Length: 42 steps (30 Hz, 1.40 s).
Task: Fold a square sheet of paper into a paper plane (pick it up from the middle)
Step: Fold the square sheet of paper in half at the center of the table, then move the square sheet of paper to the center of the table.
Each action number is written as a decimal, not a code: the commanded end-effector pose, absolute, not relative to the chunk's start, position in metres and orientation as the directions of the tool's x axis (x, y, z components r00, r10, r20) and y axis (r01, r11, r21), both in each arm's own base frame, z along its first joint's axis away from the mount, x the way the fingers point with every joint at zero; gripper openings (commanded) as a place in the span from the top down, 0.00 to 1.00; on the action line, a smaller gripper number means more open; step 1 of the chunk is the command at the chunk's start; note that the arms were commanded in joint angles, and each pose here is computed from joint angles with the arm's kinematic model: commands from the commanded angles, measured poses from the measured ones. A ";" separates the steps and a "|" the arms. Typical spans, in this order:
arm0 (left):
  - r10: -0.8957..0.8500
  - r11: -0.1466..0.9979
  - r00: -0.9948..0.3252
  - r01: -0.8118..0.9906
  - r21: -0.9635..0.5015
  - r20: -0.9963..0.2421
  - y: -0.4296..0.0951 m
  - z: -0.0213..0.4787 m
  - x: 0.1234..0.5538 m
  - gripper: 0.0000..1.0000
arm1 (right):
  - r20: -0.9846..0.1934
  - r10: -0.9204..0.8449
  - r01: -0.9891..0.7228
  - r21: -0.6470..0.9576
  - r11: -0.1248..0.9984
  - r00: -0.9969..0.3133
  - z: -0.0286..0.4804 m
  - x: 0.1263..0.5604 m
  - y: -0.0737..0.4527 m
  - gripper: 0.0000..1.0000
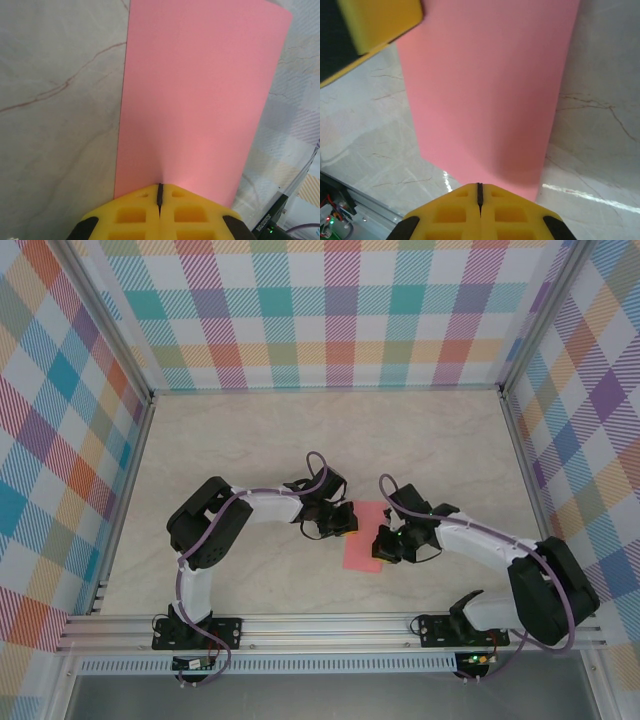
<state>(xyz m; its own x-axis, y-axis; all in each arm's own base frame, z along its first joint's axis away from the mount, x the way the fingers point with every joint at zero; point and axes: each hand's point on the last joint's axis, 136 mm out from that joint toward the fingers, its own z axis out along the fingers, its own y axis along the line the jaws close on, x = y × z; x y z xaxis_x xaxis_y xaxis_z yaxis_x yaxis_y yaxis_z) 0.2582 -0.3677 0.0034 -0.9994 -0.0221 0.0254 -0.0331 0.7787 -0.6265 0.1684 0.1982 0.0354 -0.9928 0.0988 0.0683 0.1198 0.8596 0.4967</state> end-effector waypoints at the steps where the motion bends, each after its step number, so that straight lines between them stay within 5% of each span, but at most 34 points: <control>1: -0.118 0.983 -0.963 -0.147 -0.106 0.242 -0.252 -0.112 0.183 1.00 | 0.114 0.083 0.129 0.494 0.860 -0.990 0.026 0.160 0.202 1.00; 16: -0.100 0.986 -0.967 -0.128 -0.106 0.234 -0.253 -0.110 0.186 1.00 | 0.206 0.144 0.195 0.255 0.947 -0.968 0.002 0.108 0.141 1.00; 26: -0.041 0.989 -0.988 -0.062 -0.132 0.152 -0.252 -0.077 0.209 1.00 | 0.021 0.143 0.139 0.389 0.911 -0.990 0.063 0.160 0.171 1.00; 42: -0.002 0.972 -1.000 0.005 -0.233 -0.029 -0.216 0.005 0.262 1.00 | -0.102 0.125 0.048 0.554 0.831 -0.987 0.087 0.239 0.238 0.98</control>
<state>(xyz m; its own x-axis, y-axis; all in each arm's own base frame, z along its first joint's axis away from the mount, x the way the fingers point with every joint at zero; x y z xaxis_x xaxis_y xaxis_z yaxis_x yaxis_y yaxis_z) 0.2833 -0.2598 0.0187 -0.9956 -0.0235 -0.0912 0.0129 0.9252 -0.3792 0.2189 0.2115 0.0732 -0.9892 0.1345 -0.0574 0.0929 0.8814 0.4632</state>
